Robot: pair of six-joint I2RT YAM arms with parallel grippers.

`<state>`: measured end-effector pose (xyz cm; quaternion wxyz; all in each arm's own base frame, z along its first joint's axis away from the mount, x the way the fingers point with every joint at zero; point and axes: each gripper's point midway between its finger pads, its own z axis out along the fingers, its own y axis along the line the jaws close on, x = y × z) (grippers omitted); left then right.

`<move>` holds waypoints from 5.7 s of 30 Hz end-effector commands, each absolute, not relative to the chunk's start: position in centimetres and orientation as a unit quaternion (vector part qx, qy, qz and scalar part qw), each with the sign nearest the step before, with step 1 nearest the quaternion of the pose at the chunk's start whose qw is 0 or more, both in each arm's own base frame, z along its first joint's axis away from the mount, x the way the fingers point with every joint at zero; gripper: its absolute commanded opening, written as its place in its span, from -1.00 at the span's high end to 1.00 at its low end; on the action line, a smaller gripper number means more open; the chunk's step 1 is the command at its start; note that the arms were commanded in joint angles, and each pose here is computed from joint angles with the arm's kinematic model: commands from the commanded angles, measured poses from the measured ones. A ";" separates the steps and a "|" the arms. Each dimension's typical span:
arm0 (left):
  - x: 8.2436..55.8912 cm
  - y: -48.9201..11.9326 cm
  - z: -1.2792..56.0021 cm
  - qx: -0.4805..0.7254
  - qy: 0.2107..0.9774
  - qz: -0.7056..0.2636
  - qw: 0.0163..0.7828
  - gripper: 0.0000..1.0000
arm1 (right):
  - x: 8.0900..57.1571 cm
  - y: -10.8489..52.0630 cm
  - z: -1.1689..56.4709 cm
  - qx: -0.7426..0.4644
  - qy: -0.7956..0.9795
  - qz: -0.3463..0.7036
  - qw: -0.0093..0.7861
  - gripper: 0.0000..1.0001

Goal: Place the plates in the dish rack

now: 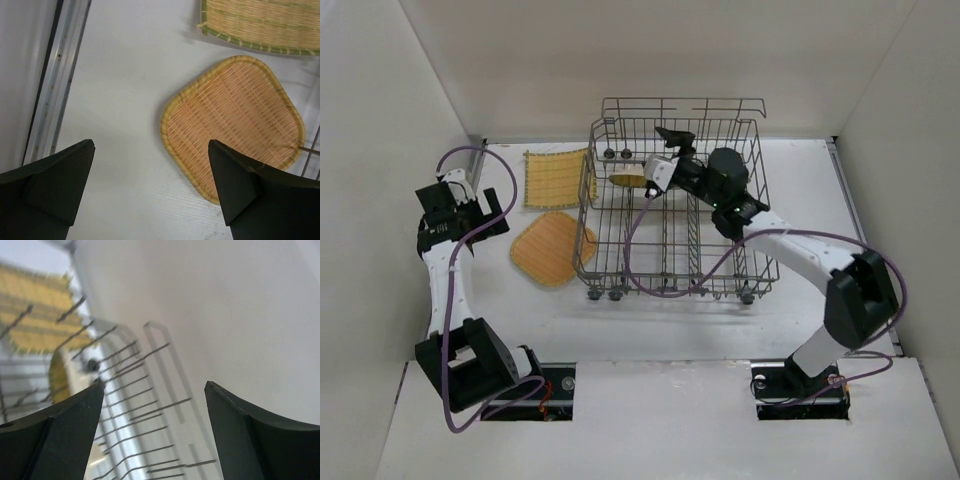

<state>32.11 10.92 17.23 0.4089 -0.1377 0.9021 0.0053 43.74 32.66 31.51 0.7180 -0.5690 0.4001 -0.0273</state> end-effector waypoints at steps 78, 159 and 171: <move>29.9 7.0 3.7 -0.406 0.776 -0.435 0.210 -0.33 | 36.3 15.6 43.1 -0.402 0.588 -0.086 0.697 -0.74; 30.3 4.5 38.4 -0.036 0.776 -0.157 0.610 0.93 | 35.3 21.3 42.7 -0.413 0.564 0.037 0.714 -0.74; 31.2 -4.5 40.1 0.211 0.797 -0.038 0.564 0.93 | 34.5 20.8 42.0 -0.415 0.565 0.035 0.712 -0.72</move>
